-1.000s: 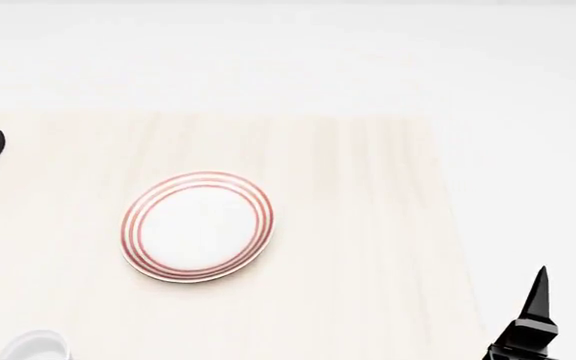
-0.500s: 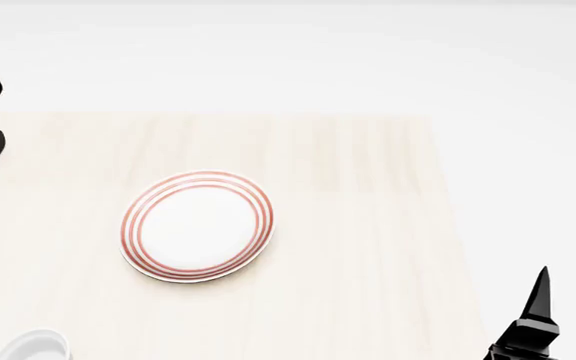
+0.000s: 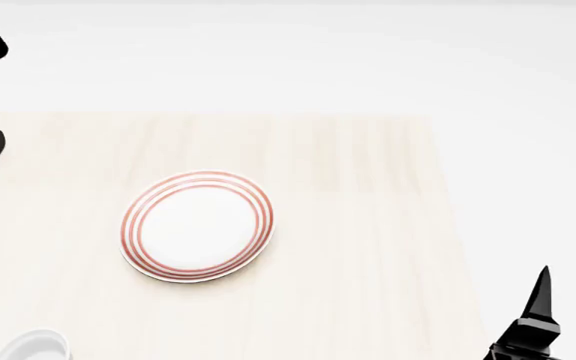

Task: Pick the akita bowl next to the ramekin and place it on the plate.

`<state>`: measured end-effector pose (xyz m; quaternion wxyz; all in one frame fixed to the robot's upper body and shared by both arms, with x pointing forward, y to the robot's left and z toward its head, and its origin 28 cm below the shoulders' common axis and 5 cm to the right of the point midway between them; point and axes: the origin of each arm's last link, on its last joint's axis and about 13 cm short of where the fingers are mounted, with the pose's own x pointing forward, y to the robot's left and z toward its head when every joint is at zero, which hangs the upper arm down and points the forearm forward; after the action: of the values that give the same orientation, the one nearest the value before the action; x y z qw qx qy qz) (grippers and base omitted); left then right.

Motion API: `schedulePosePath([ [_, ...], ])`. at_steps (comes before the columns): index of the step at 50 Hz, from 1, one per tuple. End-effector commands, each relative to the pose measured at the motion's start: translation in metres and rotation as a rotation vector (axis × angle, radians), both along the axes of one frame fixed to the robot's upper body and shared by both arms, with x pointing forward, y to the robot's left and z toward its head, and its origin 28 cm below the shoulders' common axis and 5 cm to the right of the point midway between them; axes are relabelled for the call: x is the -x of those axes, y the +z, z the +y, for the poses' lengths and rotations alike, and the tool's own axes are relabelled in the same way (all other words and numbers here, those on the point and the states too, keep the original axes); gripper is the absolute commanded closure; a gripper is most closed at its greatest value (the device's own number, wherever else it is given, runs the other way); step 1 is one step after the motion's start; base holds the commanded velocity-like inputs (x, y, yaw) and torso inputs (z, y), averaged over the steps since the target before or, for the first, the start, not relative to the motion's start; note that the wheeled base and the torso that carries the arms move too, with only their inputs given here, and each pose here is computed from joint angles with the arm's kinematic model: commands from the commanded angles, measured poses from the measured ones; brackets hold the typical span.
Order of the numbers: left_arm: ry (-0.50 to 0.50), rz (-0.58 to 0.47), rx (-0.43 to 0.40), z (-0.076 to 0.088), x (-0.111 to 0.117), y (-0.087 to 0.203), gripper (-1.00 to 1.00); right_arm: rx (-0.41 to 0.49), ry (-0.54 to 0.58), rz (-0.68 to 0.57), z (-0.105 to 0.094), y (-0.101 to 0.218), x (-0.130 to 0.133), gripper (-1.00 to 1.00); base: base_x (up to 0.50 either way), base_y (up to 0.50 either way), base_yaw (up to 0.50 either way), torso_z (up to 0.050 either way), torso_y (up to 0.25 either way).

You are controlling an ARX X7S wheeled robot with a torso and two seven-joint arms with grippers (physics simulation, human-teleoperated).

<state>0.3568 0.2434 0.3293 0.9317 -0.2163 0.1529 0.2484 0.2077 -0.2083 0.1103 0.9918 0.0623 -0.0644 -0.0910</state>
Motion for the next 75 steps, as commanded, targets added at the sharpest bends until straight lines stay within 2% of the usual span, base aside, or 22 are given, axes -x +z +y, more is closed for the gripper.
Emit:
schedulePosePath([
  [1,0.096,0.109,0.101,0.0,-0.003,0.002,-1.0,0.0,-0.001,0.0,0.0,0.0,0.0,-1.0,0.0,0.0,0.0,0.0,0.0],
  [7,0.103,0.12,0.075,0.003,-0.003,-0.003,-1.0,-0.001,-0.001,0.0,0.0,0.0,0.0,-1.0,0.0,0.0,0.0,0.0,0.0],
  [15,0.112,0.134,-0.013,0.011,-0.004,-0.014,-1.0,0.0,-0.001,0.001,0.0,-0.001,-0.001,-1.0,0.0,0.0,0.0,0.0,0.0],
  [28,0.076,0.166,-0.311,0.021,-0.001,-0.015,-1.0,-0.002,-0.003,0.001,0.0,0.001,0.0,-1.0,0.0,0.0,0.0,0.0,0.0],
  [33,0.068,0.209,-0.285,0.022,0.001,-0.02,-1.0,-0.003,-0.004,0.0,0.0,0.002,0.001,-1.0,0.0,0.0,0.0,0.0,0.0],
  [39,-0.007,0.197,-0.257,0.022,0.002,-0.02,-1.0,-0.003,-0.004,0.001,0.0,0.001,0.0,-1.0,0.0,0.0,0.0,0.0,0.0],
  [41,0.02,0.222,-0.226,0.024,0.003,-0.021,-1.0,-0.003,-0.005,0.001,0.0,0.001,0.0,-1.0,0.0,0.0,0.0,0.0,0.0],
  [42,0.014,0.218,-0.158,0.024,0.003,-0.02,-1.0,-0.002,-0.005,0.001,0.0,0.0,0.0,-1.0,0.0,0.0,0.0,0.0,0.0],
  [44,0.033,0.235,-0.173,0.025,0.003,-0.021,-1.0,-0.004,-0.006,0.001,0.0,0.0,0.0,-1.0,0.0,0.0,0.0,0.0,0.0],
  [47,0.045,0.279,-0.096,0.025,0.003,-0.023,-1.0,-0.003,-0.006,0.001,0.0,0.0,0.0,-1.0,0.0,0.0,0.0,0.0,0.0],
  [52,0.045,0.296,-0.136,0.026,0.004,-0.025,-1.0,-0.003,-0.006,0.001,0.0,0.001,0.0,-1.0,0.0,0.0,0.0,0.0,0.0],
  [55,0.044,0.3,-0.058,0.027,0.005,-0.028,-1.0,-0.003,-0.006,0.001,0.0,0.0,-0.001,-1.0,0.0,0.0,0.0,0.0,0.0],
  [57,0.054,0.332,-0.046,0.027,0.004,-0.025,-1.0,-0.003,-0.006,0.001,0.0,0.0,-0.001,-1.0,0.0,0.0,0.0,0.0,0.0],
  [58,0.037,0.369,-0.11,0.027,0.004,-0.03,-1.0,-0.003,-0.007,0.001,0.0,0.001,0.0,-1.0,0.0,0.0,0.0,0.0,0.0],
  [60,-0.028,0.341,-0.012,0.027,0.005,-0.033,-1.0,-0.003,-0.007,0.001,0.0,0.001,0.0,-1.0,0.0,0.0,0.0,0.0,0.0],
  [61,0.018,0.366,-0.086,0.028,0.005,-0.032,-1.0,-0.003,-0.006,0.001,0.0,0.001,0.0,-1.0,0.0,0.0,0.0,0.0,0.0],
  [66,-0.015,0.347,-0.065,0.03,0.006,-0.032,-1.0,-0.003,-0.007,0.001,0.0,-0.001,-0.001,-1.0,0.0,0.0,0.0,0.0,0.0],
  [70,-0.056,0.352,-0.117,0.029,0.007,-0.031,-1.0,-0.004,-0.007,0.0,0.0,-0.001,-0.001,-1.0,0.0,0.0,0.0,0.0,0.0],
  [71,-0.074,0.364,-0.151,0.029,0.008,-0.032,-1.0,-0.003,-0.006,0.001,0.0,-0.001,-0.001,-1.0,0.0,0.0,0.0,0.0,0.0],
  [72,-0.112,0.373,-0.267,0.029,0.01,-0.034,-1.0,-0.003,-0.006,0.0,0.0,-0.001,-0.001,-1.0,0.0,0.0,0.0,0.0,0.0],
  [74,-0.094,0.366,-0.243,0.03,0.01,-0.034,-1.0,-0.003,-0.007,0.001,0.0,-0.001,-0.001,-1.0,0.0,0.0,0.0,0.0,0.0],
  [75,-0.088,0.37,-0.275,0.031,0.01,-0.035,-1.0,-0.002,-0.006,0.0,0.0,-0.001,0.0,-1.0,0.0,0.0,0.0,0.0,0.0],
])
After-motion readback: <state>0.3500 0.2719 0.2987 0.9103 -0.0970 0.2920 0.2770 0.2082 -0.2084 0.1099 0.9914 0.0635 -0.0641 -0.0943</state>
